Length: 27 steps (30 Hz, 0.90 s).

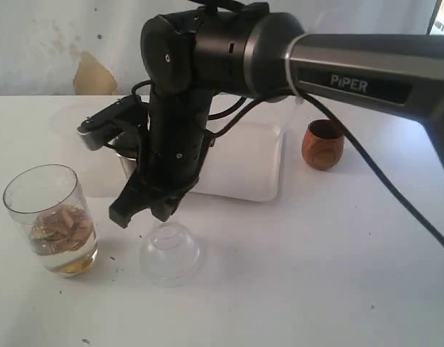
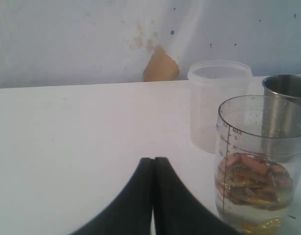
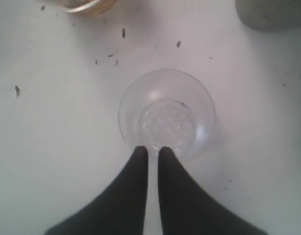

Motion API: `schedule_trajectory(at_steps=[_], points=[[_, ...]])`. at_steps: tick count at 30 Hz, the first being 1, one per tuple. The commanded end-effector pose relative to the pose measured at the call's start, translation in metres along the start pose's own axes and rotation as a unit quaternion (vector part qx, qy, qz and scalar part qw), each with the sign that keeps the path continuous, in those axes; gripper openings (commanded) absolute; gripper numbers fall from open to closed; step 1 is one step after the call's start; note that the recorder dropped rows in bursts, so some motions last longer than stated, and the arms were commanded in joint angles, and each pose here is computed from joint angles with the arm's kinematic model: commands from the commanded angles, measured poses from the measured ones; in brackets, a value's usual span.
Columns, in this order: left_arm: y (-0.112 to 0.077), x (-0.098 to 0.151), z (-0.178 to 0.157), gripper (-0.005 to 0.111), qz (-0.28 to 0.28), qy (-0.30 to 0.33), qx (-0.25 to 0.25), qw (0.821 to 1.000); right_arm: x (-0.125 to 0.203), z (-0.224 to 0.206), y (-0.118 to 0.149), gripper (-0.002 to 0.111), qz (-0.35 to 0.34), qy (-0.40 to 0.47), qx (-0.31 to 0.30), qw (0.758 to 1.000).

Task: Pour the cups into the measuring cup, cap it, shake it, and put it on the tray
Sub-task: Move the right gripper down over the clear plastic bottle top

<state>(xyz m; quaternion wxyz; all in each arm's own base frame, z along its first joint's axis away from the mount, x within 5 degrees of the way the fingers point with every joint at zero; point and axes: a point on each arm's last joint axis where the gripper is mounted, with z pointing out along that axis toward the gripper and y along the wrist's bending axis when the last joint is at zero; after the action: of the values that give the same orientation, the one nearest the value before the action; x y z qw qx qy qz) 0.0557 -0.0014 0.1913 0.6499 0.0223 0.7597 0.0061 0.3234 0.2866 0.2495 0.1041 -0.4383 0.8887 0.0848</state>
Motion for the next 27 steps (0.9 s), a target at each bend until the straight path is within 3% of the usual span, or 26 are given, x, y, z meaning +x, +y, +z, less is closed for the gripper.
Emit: schedule_trajectory(at_steps=[1, 2, 4, 11, 27], points=[[0.000, -0.001, 0.000, 0.000, -0.003, -0.005, 0.001, 1.000, 0.001, -0.002, -0.003, 0.033, -0.009, 0.011, 0.006, 1.000], [0.000, -0.001, 0.000, 0.000, -0.003, -0.005, 0.001, 1.000, 0.000, -0.002, -0.002, 0.044, -0.008, 0.007, 0.003, 1.000], [0.000, -0.001, 0.000, 0.000, -0.003, -0.005, 0.001, 1.000, -0.003, -0.001, -0.001, 0.054, 0.006, -0.009, -0.005, 1.000], [0.000, -0.001, 0.000, 0.000, -0.003, -0.005, 0.001, 1.000, -0.003, 0.024, -0.004, 0.048, 0.035, 0.018, -0.008, 0.999], [0.000, -0.001, 0.000, 0.000, -0.003, -0.005, 0.001, 1.000, -0.007, 0.028, -0.011, 0.055, 0.043, 0.012, 0.022, 0.999]])
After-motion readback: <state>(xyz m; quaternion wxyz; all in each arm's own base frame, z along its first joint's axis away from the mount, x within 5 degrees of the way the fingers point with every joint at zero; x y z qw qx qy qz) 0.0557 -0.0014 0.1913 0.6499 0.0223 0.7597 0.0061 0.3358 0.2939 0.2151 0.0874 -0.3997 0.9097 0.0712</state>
